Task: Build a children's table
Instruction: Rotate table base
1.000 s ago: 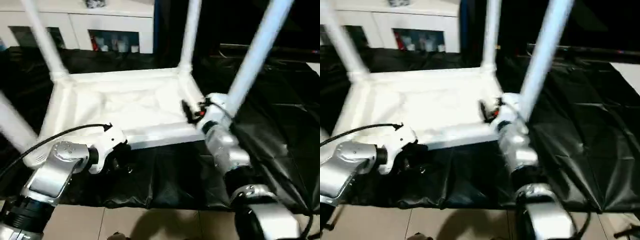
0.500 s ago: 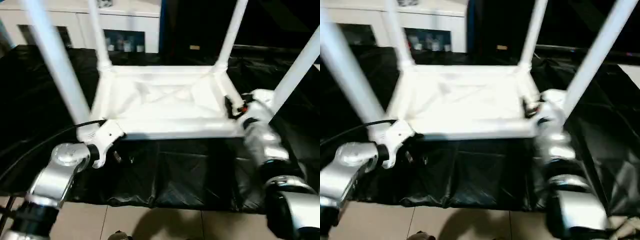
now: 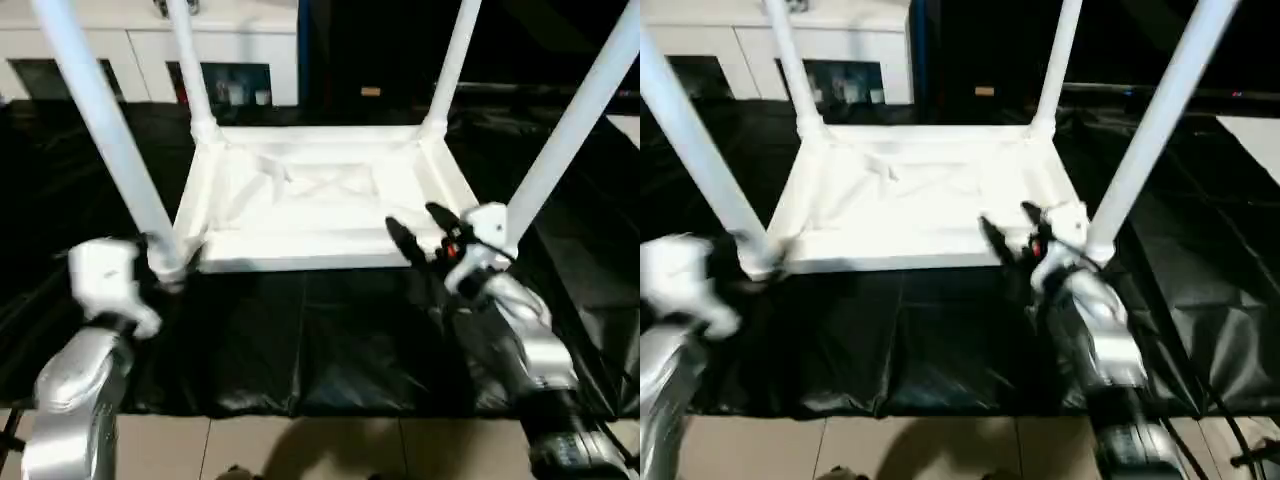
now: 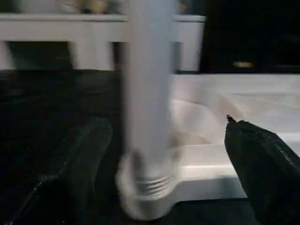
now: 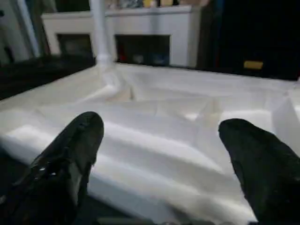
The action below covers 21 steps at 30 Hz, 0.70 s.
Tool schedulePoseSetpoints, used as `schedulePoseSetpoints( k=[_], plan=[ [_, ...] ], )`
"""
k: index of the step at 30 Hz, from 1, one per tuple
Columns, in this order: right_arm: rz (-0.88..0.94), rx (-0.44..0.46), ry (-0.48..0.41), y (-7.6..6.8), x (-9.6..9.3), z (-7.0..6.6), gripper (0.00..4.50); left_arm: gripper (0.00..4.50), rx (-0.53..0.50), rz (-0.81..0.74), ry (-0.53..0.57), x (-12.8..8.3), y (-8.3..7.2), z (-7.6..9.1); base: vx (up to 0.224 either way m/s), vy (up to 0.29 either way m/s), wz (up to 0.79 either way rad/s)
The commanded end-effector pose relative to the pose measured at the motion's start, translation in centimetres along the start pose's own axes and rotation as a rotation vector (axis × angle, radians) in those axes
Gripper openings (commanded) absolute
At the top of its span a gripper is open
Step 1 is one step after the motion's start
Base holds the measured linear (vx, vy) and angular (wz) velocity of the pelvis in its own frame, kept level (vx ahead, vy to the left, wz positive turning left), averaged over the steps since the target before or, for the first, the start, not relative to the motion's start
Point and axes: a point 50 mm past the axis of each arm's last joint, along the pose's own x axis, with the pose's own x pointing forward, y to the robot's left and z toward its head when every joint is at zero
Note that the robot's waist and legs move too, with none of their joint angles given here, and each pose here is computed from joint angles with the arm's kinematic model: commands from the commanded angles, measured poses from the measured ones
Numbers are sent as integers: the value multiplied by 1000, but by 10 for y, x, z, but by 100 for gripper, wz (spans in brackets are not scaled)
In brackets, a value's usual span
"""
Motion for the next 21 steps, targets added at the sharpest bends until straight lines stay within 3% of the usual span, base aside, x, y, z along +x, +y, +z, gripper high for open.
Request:
schedulePoseSetpoints(
  k=[1, 8, 10, 13, 15, 18, 20, 21],
  plan=[
    [20, -20, 28, 6, -5, 3, 446, 450, 9, 76, -20, 3, 5, 3, 0, 0, 0],
    [-10, -16, 168, 8, -13, -13, 446, 450, -27, 40, -27, 37, 9, 5, 0, 0, 0],
    [-51, -8, 251, 5, -16, -21, 446, 450, -5, -34, -27, 56, 10, 6, 0, 0, 0],
    [-85, -1, 292, 4, -18, -25, 446, 450, 10, -98, -13, 68, 10, 5, 0, 0, 0],
    [-142, -18, 360, -4, -21, -32, 446, 450, 1, -168, 30, 87, 18, 1, 0, 0, 0],
    [-172, -28, 380, -8, -21, -34, 446, 450, -28, -236, 54, 93, 18, -1, 0, 0, 0],
    [-218, -33, 392, -15, -16, -33, 446, 450, -70, -403, 62, 99, 16, 0, 0, 0, 0],
    [-218, -33, 392, -15, -16, -33, 446, 450, -70, -403, 62, 99, 16, 0, 0, 0, 0]
  ],
)
